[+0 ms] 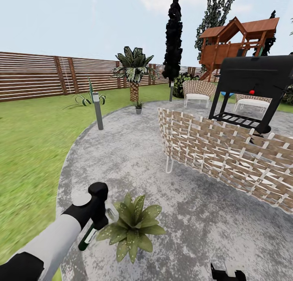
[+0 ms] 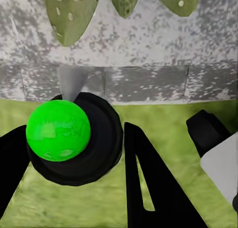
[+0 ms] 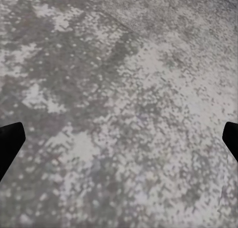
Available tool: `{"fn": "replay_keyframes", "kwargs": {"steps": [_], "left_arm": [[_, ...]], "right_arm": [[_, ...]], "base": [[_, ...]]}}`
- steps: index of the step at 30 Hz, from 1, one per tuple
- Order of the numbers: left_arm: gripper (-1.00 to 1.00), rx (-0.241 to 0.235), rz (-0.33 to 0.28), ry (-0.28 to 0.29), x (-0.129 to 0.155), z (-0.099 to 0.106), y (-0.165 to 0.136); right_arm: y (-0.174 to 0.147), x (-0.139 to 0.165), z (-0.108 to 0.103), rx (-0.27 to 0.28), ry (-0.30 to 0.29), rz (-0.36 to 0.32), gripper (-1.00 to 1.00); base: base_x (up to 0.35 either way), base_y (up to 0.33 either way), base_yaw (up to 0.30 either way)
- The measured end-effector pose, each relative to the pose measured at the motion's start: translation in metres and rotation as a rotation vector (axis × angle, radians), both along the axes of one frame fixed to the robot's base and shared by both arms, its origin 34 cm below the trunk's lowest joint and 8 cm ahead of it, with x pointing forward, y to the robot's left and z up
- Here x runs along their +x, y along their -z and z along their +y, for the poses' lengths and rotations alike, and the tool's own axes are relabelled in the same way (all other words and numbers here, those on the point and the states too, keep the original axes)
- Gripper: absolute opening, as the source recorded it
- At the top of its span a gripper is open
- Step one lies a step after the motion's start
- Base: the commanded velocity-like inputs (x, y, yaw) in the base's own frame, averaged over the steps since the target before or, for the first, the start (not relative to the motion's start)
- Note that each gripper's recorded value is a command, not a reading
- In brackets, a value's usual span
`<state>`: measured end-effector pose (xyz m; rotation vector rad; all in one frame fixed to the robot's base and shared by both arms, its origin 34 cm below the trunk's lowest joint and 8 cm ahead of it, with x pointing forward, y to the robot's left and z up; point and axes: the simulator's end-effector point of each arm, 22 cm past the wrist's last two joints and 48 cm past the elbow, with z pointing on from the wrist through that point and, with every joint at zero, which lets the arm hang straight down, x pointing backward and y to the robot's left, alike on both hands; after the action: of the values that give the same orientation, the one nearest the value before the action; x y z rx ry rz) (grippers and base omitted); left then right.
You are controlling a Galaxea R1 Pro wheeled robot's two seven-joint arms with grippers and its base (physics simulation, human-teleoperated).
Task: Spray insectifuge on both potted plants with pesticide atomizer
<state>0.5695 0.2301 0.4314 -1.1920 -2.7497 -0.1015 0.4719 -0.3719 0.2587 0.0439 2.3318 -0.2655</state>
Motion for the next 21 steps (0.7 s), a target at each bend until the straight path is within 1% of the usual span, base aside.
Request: {"fn": "replay_keyframes", "kwargs": {"steps": [6,8,9,12,14,18,21], "left_arm": [[-1.0,0.009,-0.013,0.004,0.005,0.001,-0.003],[-1.0,0.022,-0.023,0.01,0.007,0.002,-0.003],[-1.0,0.026,-0.033,0.015,0.009,-0.001,-0.003],[-1.0,0.018,-0.072,0.048,0.017,-0.027,-0.008],[-1.0,0.012,-0.103,0.059,0.027,-0.035,-0.016],[-1.0,0.022,-0.114,0.052,0.03,-0.027,-0.018],[-1.0,0.062,-0.108,0.039,0.027,-0.003,-0.013]], "right_arm": [[0.0,0.0,0.001,0.001,0.0,0.0,1.0],[0.0,0.0,0.001,0.001,0.0,0.001,1.0],[0.0,0.0,0.001,0.001,0.0,0.001,1.0],[0.0,0.0,0.0,0.001,0.0,0.0,1.0],[0.0,0.0,0.001,0.001,0.0,0.0,1.0],[0.0,0.0,0.001,0.001,0.0,0.001,1.0],[0.0,0.0,0.001,0.001,0.0,0.001,1.0]], "base": [[0.0,0.0,0.0],[0.0,0.0,0.0],[0.0,0.0,0.0],[0.0,0.0,0.0],[0.0,0.0,0.0],[0.0,0.0,0.0],[0.0,0.0,0.0]]}}
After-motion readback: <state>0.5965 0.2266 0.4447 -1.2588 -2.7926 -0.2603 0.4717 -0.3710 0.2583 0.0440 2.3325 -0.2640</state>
